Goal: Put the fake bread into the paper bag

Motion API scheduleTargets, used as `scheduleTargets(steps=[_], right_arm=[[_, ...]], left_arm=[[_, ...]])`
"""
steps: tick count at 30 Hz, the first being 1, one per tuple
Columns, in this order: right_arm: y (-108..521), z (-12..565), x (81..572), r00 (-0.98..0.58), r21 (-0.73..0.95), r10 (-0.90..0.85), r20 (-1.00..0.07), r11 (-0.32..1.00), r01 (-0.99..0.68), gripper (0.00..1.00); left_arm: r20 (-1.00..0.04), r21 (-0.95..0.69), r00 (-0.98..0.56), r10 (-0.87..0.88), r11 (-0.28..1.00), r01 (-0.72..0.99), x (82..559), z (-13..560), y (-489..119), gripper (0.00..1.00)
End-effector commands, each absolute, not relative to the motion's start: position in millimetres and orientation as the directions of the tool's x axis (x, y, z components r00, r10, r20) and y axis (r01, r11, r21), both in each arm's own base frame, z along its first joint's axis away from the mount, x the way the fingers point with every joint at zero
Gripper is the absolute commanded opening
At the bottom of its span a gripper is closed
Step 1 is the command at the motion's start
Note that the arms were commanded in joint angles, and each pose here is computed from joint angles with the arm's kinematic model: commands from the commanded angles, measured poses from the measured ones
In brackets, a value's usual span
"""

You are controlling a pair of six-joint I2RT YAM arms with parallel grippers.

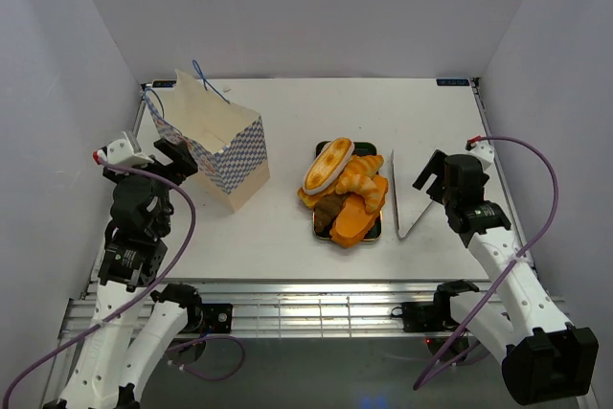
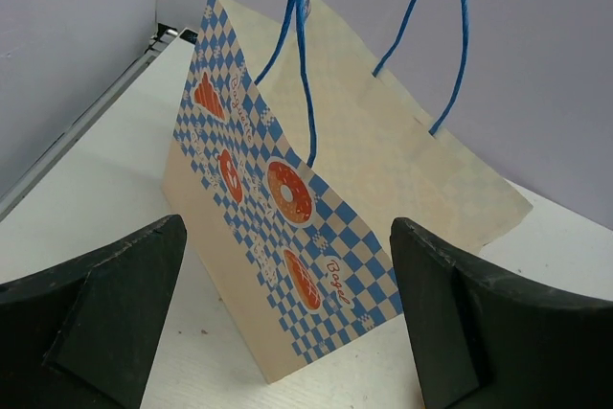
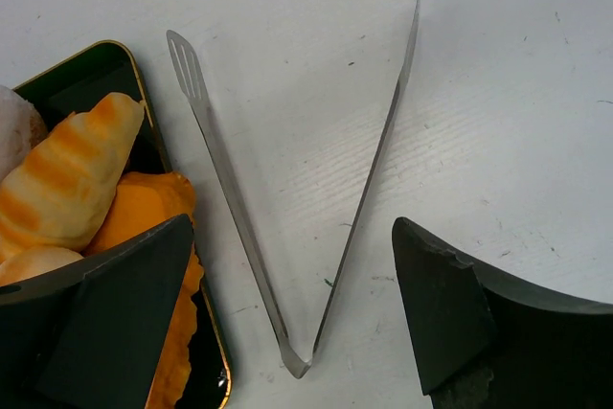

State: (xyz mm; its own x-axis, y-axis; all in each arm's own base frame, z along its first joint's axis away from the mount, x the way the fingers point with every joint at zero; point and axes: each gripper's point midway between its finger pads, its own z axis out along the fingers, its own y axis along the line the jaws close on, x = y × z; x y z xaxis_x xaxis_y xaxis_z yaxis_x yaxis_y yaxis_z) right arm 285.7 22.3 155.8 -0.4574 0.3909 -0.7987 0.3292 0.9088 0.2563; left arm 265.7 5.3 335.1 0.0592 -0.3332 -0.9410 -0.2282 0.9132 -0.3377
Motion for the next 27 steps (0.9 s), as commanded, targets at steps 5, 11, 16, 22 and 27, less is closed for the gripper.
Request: scheduleTargets(steps=[5,11,16,22,27], right_arm=[[11.3,159.8,276.4,-0.417,0.256,0.408,-0.812,0.892,0.374,0.90],[24.8,133.1,259.6,-0.502,0.288,0.444,-0.743,0.888,0.359,0.90],[34.0,97.2,247.8,-0.636,0.244,0.439,-0.635,0.895,0.374,0.90],[51.2,85.4,246.8,-0.708,0.264,0.402,-0.580,0.915,0.304,0.90],[68.4,80.1,244.6,-0.751,0.283,0.331,-0.572,0.938,0.198,0.90]], left_arm=[[-0.934,-0.356,0.111,-0.340,0.916,-0.183,255.0,344.0,3.6,0.98],[-0.931,-0.361,0.133,-0.341,0.915,-0.178,248.5,347.6,4.5,0.98],[-0.930,-0.362,0.139,-0.341,0.916,-0.171,245.2,348.7,3.1,0.98],[-0.932,-0.355,0.127,-0.338,0.923,-0.150,245.1,347.2,-2.5,0.98],[-0.933,-0.353,0.127,-0.337,0.925,-0.141,244.3,347.5,-4.2,0.98]])
